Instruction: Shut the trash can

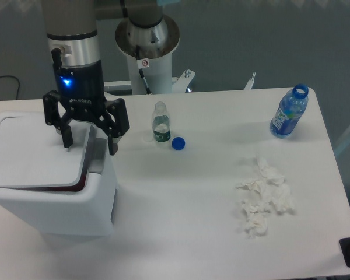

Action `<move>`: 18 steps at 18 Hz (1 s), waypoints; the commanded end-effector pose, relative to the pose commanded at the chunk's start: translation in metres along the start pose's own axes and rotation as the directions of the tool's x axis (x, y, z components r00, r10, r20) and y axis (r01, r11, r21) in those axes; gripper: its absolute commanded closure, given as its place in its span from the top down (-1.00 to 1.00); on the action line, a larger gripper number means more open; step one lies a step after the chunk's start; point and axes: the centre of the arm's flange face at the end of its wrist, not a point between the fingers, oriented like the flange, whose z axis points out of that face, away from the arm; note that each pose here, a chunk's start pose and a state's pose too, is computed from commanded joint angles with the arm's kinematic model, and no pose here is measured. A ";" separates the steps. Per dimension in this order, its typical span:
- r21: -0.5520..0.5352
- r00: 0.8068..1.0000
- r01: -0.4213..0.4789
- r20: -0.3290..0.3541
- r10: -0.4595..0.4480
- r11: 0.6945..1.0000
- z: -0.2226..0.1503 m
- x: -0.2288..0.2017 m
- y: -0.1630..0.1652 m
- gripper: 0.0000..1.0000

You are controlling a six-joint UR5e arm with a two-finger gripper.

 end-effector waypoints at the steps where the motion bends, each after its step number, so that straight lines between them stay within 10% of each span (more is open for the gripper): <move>1: 0.000 1.000 0.005 0.004 -0.005 1.000 -0.001 -0.003 0.001 1.00; 18: -0.021 1.000 0.016 0.001 -0.016 1.000 0.015 -0.010 0.002 1.00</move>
